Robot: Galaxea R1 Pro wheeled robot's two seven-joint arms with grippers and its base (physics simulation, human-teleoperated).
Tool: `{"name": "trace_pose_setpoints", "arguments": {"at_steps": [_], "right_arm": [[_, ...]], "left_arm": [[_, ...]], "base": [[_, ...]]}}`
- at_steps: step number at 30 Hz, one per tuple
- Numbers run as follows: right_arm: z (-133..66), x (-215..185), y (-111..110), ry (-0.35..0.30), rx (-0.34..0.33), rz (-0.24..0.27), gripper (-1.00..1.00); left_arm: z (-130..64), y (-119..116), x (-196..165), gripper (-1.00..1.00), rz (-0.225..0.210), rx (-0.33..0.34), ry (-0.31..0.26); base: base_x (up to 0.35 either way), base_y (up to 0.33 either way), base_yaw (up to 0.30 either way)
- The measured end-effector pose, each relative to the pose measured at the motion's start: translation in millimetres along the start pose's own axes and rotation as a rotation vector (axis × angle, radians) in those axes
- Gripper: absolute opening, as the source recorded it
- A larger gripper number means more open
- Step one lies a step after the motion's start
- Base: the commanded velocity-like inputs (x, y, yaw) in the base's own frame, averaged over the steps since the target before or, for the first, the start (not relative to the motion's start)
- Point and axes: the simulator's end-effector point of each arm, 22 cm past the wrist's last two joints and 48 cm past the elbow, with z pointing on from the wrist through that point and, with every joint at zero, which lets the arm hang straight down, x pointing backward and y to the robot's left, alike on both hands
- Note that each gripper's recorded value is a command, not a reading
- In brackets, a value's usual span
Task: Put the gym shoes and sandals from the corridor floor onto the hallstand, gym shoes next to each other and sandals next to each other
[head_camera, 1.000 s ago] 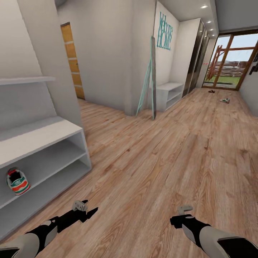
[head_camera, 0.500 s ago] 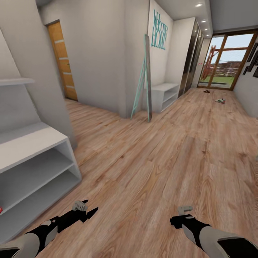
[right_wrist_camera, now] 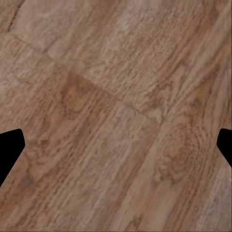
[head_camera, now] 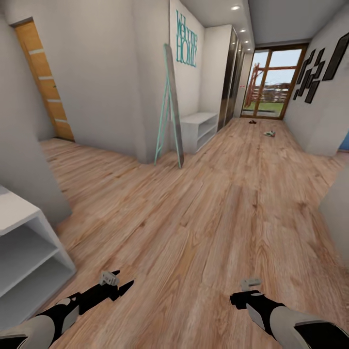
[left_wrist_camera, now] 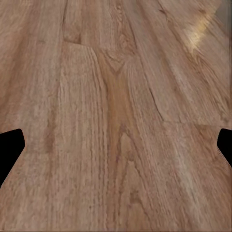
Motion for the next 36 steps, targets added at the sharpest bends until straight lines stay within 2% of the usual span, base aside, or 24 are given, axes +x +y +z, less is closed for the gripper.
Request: {"name": "trace_pose_setpoints", "arguments": {"at_steps": [36], "right_arm": [[0.0, 0.8, 0.7, 0.001, -0.001, 0.000, 1.00]], "left_arm": [[0.2, -0.2, 0.1, 1.00, -0.001, 0.000, 0.001]], "base": [[0.350, -0.077, -0.299]]}}
